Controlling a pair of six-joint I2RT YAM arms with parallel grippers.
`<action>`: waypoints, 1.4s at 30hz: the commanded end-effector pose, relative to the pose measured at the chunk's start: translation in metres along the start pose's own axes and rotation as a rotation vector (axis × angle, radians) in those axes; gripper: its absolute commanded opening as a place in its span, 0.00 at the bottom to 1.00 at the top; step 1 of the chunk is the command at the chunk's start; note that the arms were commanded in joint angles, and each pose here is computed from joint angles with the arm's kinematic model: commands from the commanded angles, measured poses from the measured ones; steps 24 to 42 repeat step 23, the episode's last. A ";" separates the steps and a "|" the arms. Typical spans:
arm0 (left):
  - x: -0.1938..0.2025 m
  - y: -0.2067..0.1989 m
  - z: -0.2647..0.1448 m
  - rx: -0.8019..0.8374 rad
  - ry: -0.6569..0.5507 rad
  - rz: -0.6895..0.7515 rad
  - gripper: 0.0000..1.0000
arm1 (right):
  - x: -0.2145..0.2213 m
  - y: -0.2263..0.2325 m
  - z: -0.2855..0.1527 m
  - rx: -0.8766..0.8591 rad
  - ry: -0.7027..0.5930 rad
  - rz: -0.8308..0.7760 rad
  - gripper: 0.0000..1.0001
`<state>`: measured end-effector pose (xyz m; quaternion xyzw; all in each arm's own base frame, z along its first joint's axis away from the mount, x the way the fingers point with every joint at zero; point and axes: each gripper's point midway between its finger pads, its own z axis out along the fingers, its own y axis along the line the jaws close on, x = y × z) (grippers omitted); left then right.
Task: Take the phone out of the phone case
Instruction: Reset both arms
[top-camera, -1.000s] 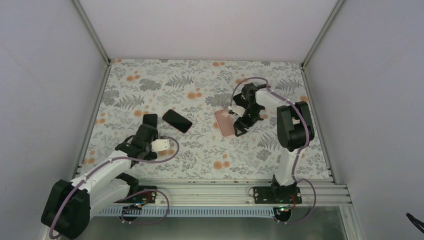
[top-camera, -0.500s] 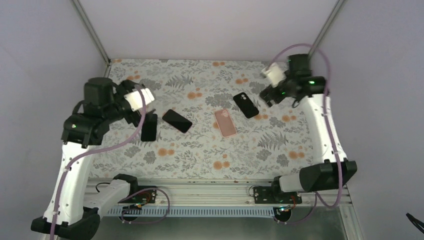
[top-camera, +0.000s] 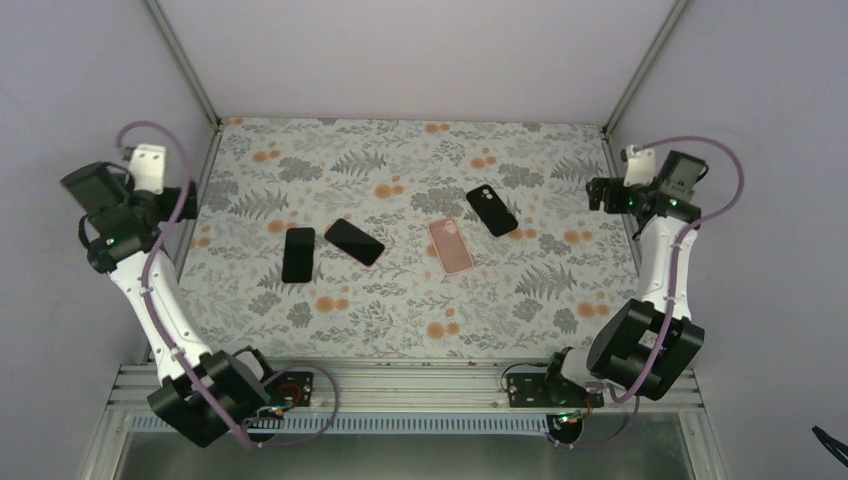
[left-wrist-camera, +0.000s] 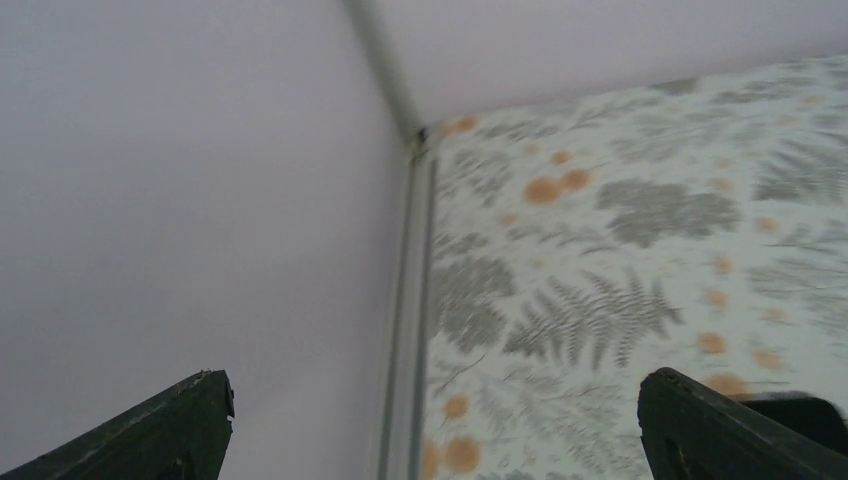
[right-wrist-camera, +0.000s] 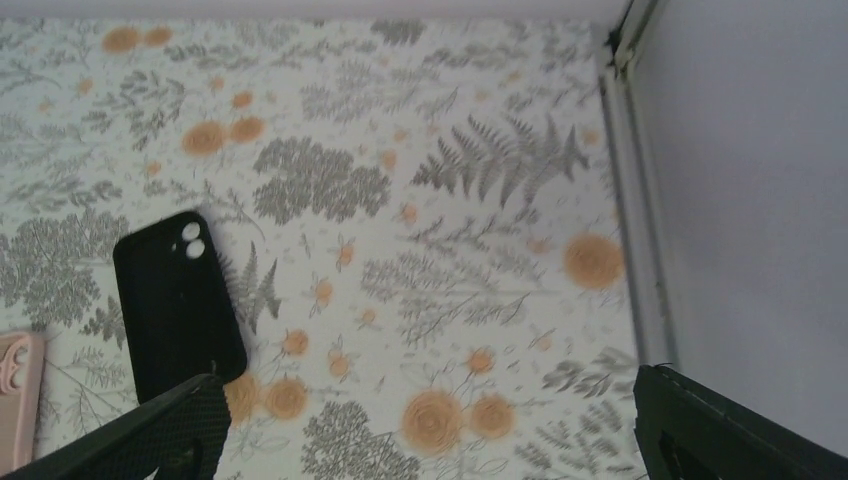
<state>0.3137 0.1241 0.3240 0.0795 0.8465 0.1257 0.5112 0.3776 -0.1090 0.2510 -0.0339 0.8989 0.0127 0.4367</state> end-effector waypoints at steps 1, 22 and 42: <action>0.025 0.042 0.010 -0.069 -0.080 -0.209 1.00 | -0.012 0.002 -0.003 0.020 -0.143 0.008 1.00; 0.094 0.004 0.039 0.080 -0.028 -0.283 1.00 | -0.006 0.004 0.032 0.166 -0.105 0.009 1.00; 0.093 0.004 0.038 0.077 -0.031 -0.280 1.00 | -0.008 0.007 0.034 0.177 -0.102 -0.003 1.00</action>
